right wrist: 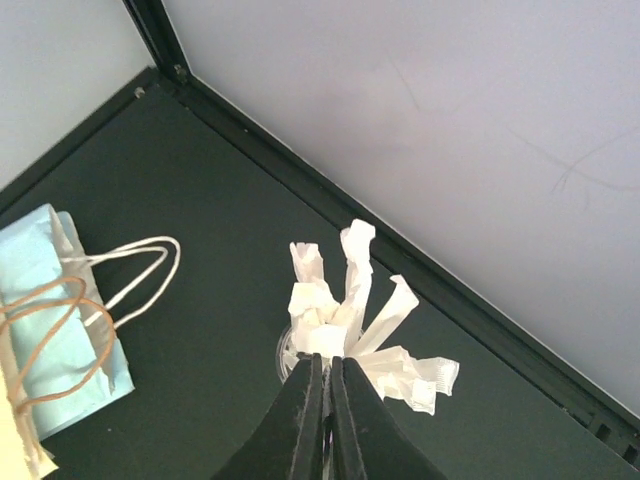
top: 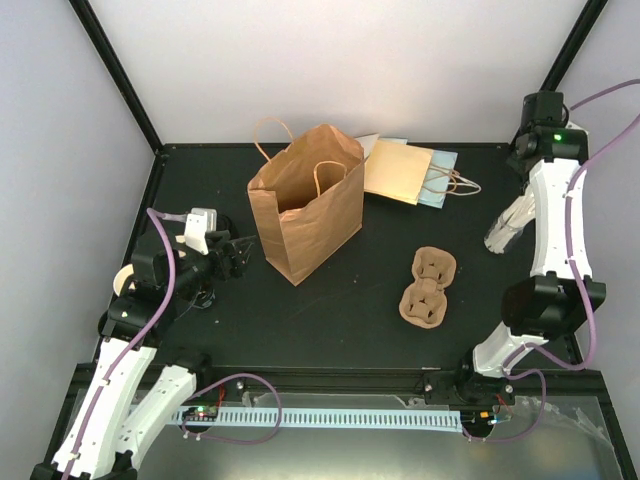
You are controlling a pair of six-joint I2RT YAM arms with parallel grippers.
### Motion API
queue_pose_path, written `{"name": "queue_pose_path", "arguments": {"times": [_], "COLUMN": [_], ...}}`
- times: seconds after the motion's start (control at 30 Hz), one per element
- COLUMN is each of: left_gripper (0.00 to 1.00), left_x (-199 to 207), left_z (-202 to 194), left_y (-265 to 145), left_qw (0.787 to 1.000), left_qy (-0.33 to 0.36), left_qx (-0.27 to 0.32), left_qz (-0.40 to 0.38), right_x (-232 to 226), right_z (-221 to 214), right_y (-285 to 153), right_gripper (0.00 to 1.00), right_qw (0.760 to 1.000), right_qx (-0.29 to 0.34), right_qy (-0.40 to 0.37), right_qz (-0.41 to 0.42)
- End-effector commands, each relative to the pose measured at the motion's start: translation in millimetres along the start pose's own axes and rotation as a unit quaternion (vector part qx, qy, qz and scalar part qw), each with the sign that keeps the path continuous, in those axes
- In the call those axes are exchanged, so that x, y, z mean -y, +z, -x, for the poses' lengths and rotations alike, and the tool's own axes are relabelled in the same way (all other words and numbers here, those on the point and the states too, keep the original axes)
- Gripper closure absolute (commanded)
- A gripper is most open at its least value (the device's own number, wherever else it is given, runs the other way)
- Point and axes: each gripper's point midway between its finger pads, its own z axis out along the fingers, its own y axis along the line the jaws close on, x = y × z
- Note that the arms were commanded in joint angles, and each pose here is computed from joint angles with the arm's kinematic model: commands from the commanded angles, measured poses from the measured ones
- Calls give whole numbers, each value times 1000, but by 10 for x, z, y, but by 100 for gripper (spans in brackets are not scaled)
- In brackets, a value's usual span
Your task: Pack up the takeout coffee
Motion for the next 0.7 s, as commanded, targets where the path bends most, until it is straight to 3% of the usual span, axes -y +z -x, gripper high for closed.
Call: {"name": "queue_pose_path", "arguments": {"times": [0.0,0.4,0.67], "left_gripper": [16,16,16], "left_x": [57,63,71], "left_z": [24,2,-10], "left_y": [-5,5,19], "left_qw": [1000,1000,1000], "left_qy": [-4,-9,-10], "left_qx": [6,3,1], "left_qz": [-16,-20,-24], "right_x": [115,96,25], "right_z": [140,272,85], "right_y": [-344,-759,-676], "right_gripper": [92,92,94], "right_qw": [1000,996,995], "right_qx": [17,32,4], "right_qy": [14,22,15], "right_qz": [20,82,102]}}
